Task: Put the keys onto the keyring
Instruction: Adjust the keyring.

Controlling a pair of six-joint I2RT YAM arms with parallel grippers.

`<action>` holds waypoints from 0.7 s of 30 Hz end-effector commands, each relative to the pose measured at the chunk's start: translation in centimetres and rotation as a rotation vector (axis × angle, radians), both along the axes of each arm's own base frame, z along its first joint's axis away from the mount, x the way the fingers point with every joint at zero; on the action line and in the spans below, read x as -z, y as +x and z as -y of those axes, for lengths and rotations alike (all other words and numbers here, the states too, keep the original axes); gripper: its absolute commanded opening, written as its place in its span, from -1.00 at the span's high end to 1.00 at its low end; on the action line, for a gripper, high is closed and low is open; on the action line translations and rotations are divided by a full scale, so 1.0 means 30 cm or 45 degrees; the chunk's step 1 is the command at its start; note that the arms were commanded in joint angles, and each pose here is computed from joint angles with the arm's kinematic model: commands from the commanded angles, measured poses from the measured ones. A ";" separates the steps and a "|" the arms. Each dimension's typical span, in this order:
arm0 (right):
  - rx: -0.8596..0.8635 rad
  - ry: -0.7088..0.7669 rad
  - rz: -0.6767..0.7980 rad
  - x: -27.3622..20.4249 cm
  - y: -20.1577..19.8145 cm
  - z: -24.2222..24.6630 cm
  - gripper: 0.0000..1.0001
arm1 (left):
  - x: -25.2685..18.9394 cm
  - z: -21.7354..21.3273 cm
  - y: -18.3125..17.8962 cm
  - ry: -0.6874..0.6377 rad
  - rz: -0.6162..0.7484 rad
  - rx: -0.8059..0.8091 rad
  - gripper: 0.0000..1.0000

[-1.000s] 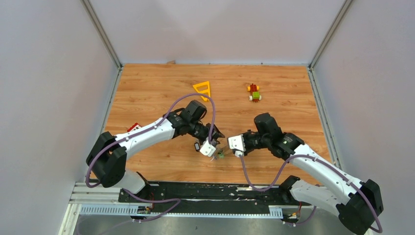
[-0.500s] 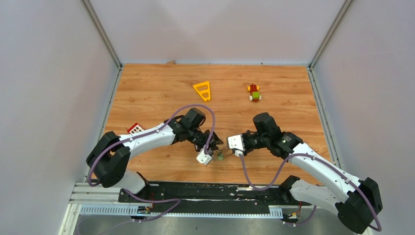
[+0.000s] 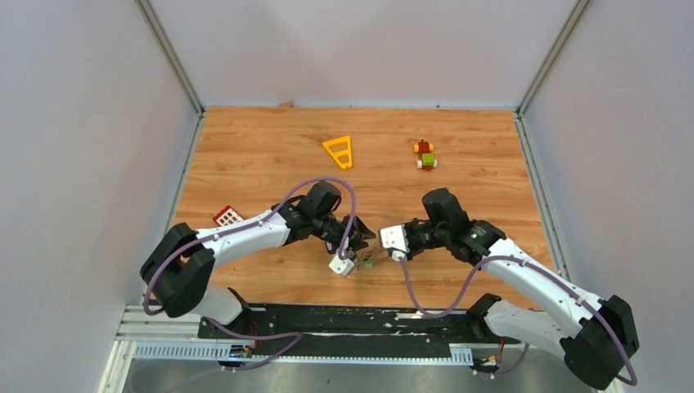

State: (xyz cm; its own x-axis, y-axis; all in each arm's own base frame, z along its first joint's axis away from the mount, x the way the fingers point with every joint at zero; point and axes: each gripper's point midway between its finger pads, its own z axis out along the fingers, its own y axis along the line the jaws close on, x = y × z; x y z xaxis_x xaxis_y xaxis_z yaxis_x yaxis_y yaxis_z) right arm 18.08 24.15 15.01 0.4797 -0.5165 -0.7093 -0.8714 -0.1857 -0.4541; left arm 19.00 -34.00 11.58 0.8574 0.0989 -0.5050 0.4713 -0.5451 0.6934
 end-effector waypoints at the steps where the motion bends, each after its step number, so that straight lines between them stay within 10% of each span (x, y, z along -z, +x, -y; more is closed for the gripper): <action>1: -0.033 0.074 0.028 -0.081 0.003 -0.029 1.00 | -0.084 0.017 -0.032 -0.105 0.010 0.044 0.15; 21: -0.031 0.074 0.024 -0.081 0.006 -0.032 1.00 | -0.073 0.037 -0.066 -0.107 -0.017 0.092 0.16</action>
